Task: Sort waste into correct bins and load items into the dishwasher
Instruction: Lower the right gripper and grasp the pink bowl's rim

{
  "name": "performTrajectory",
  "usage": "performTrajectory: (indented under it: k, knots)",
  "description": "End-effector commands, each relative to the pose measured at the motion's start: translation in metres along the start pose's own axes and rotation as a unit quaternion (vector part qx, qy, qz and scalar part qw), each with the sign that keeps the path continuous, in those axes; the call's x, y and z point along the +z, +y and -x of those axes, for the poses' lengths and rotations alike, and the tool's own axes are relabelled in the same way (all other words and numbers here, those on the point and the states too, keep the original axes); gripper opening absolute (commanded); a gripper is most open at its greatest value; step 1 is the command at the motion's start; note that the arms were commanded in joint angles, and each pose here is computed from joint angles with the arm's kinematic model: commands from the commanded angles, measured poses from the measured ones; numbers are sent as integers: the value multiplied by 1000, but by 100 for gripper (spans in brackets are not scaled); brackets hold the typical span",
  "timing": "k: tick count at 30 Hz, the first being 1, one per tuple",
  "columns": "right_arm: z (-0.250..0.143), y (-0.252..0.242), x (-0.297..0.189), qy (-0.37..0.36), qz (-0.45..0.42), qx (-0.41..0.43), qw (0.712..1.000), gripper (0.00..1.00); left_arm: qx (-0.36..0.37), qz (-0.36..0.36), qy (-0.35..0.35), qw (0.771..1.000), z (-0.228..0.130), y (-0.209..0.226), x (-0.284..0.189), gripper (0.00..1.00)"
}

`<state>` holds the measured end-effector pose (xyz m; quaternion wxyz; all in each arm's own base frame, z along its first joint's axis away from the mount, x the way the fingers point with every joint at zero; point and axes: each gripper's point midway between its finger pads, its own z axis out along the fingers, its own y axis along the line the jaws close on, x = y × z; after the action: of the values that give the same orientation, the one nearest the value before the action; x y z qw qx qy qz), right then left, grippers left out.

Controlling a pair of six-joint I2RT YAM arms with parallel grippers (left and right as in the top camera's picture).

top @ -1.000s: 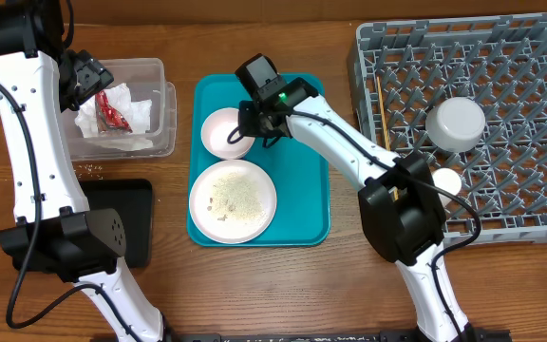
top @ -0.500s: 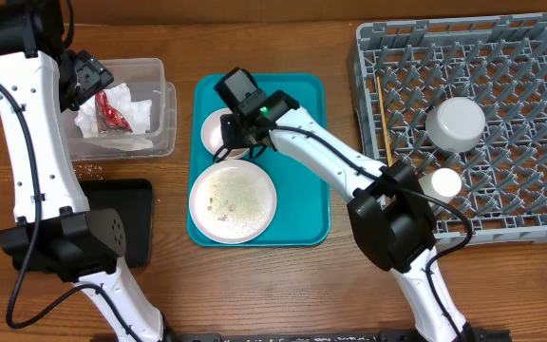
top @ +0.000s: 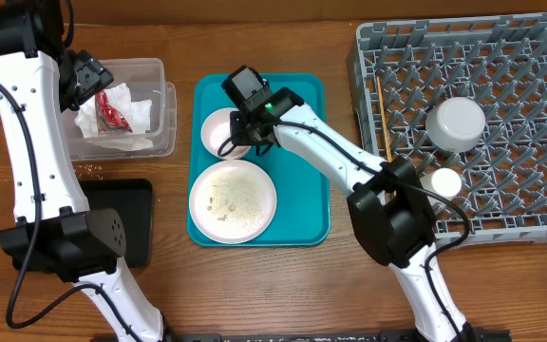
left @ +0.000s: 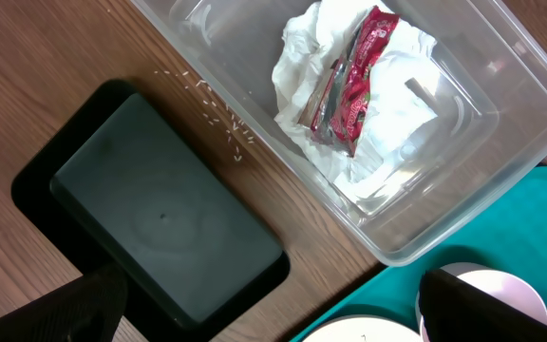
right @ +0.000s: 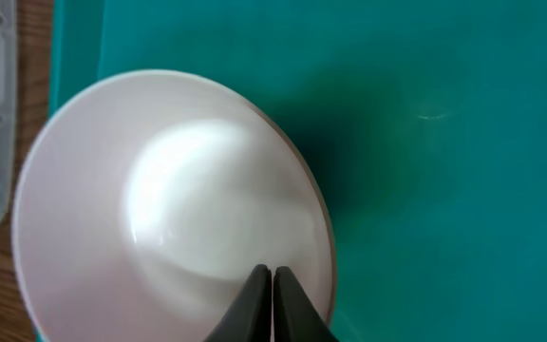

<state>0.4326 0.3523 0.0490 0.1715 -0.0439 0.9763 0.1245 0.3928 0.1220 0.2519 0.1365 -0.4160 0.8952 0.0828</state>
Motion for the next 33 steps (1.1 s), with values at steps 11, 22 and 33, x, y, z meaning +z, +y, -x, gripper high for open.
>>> performTrajectory:
  k: [11,22,33]
  knots:
    - [9,-34,-3,-6,-73,23,997,4,-6,3,-7,1000,0,1,-4,100]
    - [24,-83,-33,-14,-160,65,985,4,-6,3,-7,1000,0,1,-4,100]
    - [26,-113,-50,-2,-182,111,977,4,-6,3,-7,1000,0,1,-4,100]
